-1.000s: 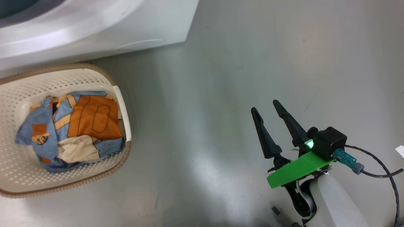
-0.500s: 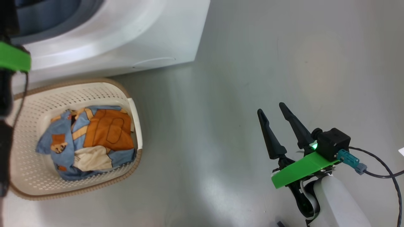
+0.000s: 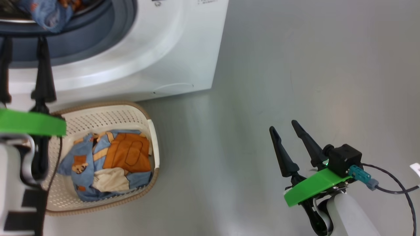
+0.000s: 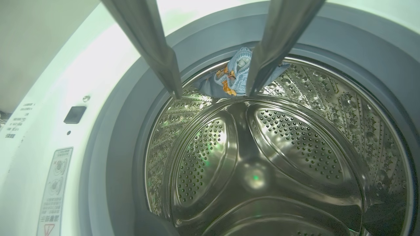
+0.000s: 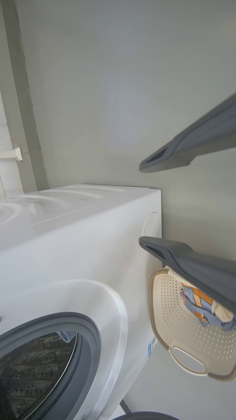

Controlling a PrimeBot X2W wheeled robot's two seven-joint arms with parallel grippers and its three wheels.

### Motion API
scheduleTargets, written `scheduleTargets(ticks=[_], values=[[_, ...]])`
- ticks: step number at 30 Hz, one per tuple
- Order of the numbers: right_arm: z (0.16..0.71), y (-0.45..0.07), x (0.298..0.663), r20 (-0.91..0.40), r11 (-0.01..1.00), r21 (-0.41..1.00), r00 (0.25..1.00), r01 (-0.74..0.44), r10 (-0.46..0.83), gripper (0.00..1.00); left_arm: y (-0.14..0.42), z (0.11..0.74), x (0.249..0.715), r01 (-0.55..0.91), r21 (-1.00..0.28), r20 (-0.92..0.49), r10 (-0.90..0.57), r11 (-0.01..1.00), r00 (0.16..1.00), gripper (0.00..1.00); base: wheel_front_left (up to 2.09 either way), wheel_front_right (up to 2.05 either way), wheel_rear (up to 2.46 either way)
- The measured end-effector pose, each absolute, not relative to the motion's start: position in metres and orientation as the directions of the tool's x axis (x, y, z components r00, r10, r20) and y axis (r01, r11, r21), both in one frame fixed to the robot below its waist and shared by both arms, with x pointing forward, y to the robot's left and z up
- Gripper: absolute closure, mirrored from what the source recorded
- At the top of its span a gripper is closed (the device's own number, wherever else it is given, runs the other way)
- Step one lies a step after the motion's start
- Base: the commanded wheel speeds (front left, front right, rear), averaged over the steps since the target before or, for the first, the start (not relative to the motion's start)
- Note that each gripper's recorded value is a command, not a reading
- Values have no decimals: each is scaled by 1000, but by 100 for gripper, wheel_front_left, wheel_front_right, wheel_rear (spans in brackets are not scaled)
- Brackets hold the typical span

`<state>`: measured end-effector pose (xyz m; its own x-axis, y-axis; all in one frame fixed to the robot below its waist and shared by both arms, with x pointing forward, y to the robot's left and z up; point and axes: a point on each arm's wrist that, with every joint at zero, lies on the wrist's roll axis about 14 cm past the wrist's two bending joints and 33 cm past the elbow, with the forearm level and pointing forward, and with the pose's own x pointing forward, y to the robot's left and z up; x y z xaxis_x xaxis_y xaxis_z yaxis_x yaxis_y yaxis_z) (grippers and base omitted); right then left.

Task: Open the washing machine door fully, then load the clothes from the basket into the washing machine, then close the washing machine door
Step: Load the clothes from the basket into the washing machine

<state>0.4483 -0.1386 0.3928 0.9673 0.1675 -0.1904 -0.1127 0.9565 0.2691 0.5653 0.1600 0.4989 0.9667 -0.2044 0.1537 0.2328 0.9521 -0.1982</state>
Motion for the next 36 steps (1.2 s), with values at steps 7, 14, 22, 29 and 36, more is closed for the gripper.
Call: scheduleTargets(ticks=[7,14,22,29,36], values=[[408,-139,442,-164,959,258,973,-119,165,0,172,515,532,186,-231,192,-142,955,971,0,0,0,0],[422,-142,430,-139,962,247,978,-119,157,0,185,517,494,145,-201,177,-109,969,978,0,0,0,0],[438,-145,422,-105,965,235,983,-121,149,0,195,517,460,91,-183,163,-61,979,985,0,0,0,0],[447,-144,412,-87,969,208,984,-134,155,0,202,500,429,36,-195,99,-16,980,995,0,0,0,0],[459,-146,404,-57,971,195,987,-136,150,0,200,494,402,25,-191,68,-12,981,998,0,0,0,0]])
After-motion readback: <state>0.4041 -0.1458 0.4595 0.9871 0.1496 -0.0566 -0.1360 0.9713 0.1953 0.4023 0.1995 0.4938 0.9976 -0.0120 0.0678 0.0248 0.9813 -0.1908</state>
